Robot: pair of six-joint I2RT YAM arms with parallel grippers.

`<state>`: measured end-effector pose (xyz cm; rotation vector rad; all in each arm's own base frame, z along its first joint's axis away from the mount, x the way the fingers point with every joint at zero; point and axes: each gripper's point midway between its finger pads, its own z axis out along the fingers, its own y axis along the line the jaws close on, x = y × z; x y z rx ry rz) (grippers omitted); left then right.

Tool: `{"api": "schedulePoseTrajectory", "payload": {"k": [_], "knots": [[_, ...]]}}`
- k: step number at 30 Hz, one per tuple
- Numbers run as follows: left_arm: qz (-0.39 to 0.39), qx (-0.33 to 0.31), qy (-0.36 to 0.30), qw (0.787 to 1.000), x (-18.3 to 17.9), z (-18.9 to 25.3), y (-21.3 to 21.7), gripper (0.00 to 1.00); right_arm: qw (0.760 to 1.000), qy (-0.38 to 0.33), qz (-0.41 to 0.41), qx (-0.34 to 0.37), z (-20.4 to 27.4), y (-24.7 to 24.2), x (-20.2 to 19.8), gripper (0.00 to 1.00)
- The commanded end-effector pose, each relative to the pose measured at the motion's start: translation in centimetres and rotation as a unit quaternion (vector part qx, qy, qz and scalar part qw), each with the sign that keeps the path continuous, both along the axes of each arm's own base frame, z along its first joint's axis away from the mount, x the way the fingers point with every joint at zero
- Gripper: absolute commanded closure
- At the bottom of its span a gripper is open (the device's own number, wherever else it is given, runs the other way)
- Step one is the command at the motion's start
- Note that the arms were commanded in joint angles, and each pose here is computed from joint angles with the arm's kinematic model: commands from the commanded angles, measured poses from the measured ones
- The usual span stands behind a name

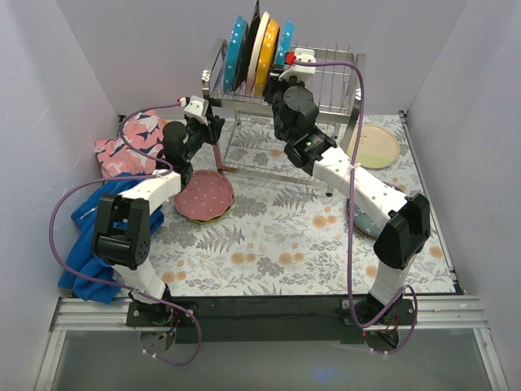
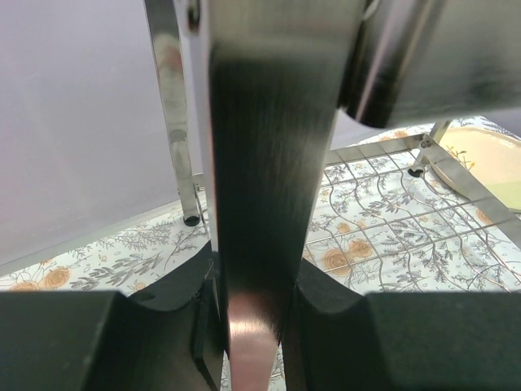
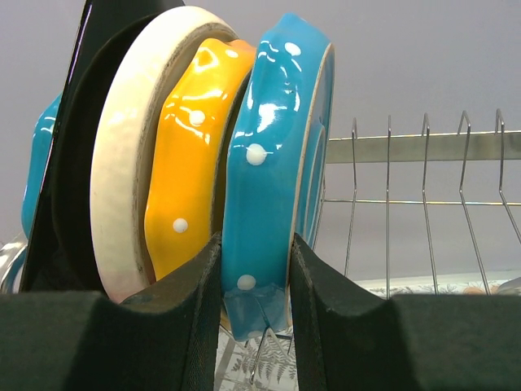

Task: Unload the plates from the dish rack
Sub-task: Unload the plate from the dish rack.

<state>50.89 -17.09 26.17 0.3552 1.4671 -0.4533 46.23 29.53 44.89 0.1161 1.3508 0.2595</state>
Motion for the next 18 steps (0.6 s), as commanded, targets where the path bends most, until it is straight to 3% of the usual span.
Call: {"api": "schedulePoseTrajectory", "payload": {"k": [1, 3, 4, 8, 18], "knots": [[-0.007, -0.033, 0.006, 0.999, -1.2, 1.7, -0.3, 1.0, 0.997, -0.034, -0.067, 0.032, 4.2, -4.8, -1.5, 0.99], [-0.008, -0.034, 0.008, 0.999, -1.4, 1.5, -0.4, 1.0, 0.997, -0.034, -0.067, 0.033, 4.3, -4.7, -1.4, 0.96], [-0.007, -0.035, 0.006, 0.999, -1.4, 1.6, -0.3, 1.0, 0.997, -0.033, -0.066, 0.034, 4.2, -4.5, -1.4, 0.81], [-0.008, -0.038, 0.005, 0.999, -1.5, 1.6, -0.4, 1.0, 0.996, -0.022, -0.079, 0.037, 3.4, -4.7, -1.0, 0.64], [-0.011, -0.035, 0.003, 0.999, -1.8, 1.5, -0.4, 1.0, 0.994, 0.008, -0.11, 0.021, 0.5, -4.4, 0.4, 0.59]]}}
